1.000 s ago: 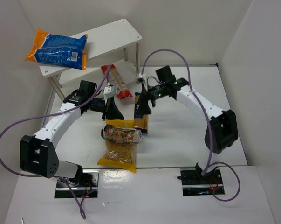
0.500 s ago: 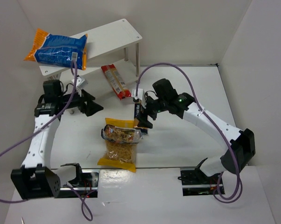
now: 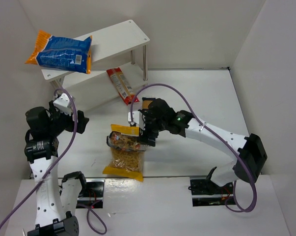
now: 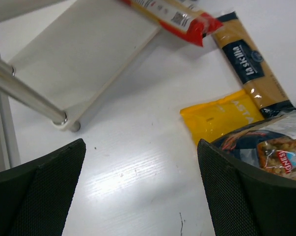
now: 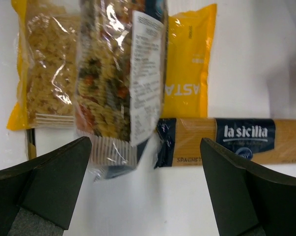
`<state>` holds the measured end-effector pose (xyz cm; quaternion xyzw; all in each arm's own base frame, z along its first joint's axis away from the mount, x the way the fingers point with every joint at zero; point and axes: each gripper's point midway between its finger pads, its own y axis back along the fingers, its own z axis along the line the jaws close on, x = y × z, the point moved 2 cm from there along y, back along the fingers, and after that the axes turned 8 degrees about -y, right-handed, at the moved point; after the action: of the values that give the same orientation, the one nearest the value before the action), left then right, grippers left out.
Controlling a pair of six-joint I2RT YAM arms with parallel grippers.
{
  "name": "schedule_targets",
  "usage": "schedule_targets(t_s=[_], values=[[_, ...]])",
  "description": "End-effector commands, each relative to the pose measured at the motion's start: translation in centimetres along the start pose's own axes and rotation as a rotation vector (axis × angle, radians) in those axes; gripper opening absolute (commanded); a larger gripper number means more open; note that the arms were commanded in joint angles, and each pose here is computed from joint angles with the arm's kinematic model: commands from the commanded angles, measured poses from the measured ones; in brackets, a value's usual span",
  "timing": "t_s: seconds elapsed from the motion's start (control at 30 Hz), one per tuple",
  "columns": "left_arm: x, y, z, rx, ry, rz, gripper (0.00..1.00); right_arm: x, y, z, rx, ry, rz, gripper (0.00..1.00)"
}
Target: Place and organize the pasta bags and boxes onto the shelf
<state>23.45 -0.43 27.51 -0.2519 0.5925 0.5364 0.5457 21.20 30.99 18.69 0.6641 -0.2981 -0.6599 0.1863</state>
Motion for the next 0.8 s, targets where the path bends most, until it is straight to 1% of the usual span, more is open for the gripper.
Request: schedule_targets(t_s=[0.0,0.07,0.17,0.37,0.57,0.77], values=[[1.3,0.1,1.0,-0.068,0.026,0.038,1.00,-1.7,-1.3,0.9,-0.008,0.075,-0.042,1.00],[1.5,0.0,1.3,-0.079,0.027,0.037,1.00,-2.2,-1.6,2.0,-0.023,0.101,-0.051,1.00],[1.6,0.0,1.8,-0.103,0.025,0.036,1.00,-2.5,-1.9,2.2,-0.017,0.113,-0.061,1.00],[1.9,0.1,1.9,-0.111,0.028,0.037,1.00,-1.3,-2.7,2.9,-0.017,0.152,-0.032,1.00],[2.0,0.2,2.1,-0.119,0.032,0.039,1.00,-0.2,-3.8,2.1,0.022,0.167,-0.006,1.00],[1.9,0.4,2.2,-0.131,0.030,0.034,1.00,0.5,-4.8,2.0,0.013,0.170,0.016,1.00]])
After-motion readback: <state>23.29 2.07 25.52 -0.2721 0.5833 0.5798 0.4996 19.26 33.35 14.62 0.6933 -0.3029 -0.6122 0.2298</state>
